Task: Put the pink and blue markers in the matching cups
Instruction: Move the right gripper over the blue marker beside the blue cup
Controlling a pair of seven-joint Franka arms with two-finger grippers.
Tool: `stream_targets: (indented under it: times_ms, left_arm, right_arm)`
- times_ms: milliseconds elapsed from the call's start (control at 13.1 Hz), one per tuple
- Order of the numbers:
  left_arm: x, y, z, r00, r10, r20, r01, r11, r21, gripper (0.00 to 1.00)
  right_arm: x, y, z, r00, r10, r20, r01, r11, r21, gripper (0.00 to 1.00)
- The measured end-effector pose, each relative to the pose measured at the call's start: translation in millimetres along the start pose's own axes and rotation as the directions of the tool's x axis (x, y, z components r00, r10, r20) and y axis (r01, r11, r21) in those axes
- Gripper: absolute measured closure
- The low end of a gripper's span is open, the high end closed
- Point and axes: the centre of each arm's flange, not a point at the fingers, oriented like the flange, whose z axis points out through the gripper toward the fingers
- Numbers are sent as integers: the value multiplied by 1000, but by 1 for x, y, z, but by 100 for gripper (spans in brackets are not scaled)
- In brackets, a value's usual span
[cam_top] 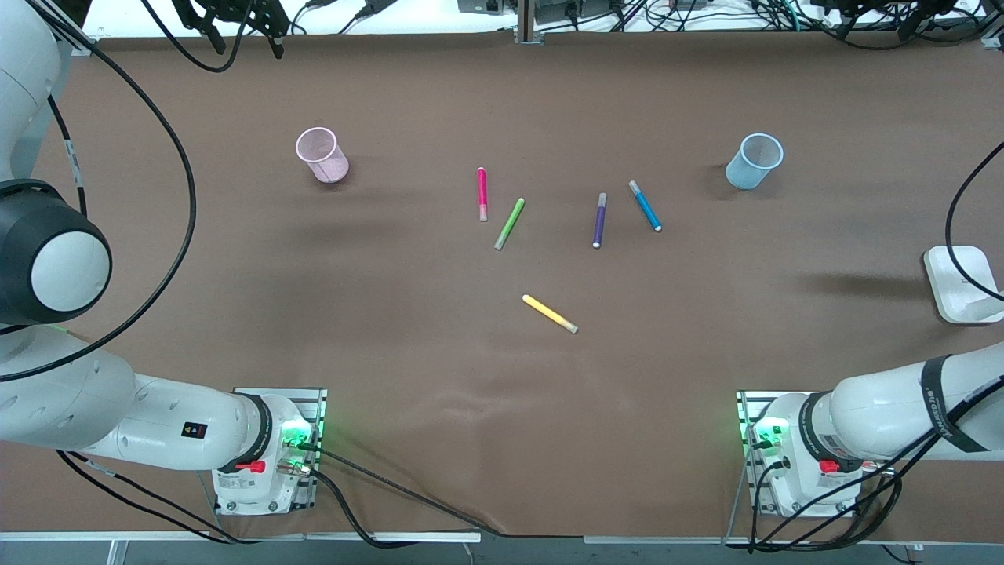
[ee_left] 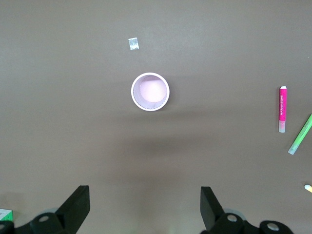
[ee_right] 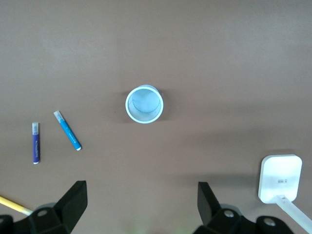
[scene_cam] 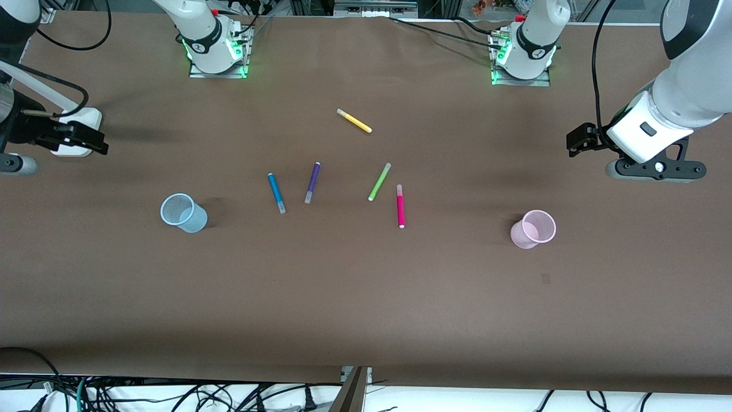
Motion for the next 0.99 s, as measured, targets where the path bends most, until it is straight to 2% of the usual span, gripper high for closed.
stream_targets:
  times_ms: [305, 610, 762, 990]
  left_arm:
    - [0, 0, 0, 1000, 0, 1, 0, 1000, 0, 0]
    - [0, 0, 1, 1000, 1, 2, -1, 1000, 0, 0]
    - [0, 0, 1, 1000, 0, 2, 0, 1000, 0, 0]
    - [0, 0, 2, 1000, 0, 4, 0, 1000, 0, 0]
  right_arm:
    - [39, -30, 59, 999, -45, 25, 45, 999, -2, 0]
    - [71, -45, 132, 994, -64, 90, 65, 998, -5, 0]
    - [79, -55, 158, 991, -77, 113, 78, 997, -6, 0]
    - [81, -97, 180, 984, -138, 113, 142, 990, -21, 0]
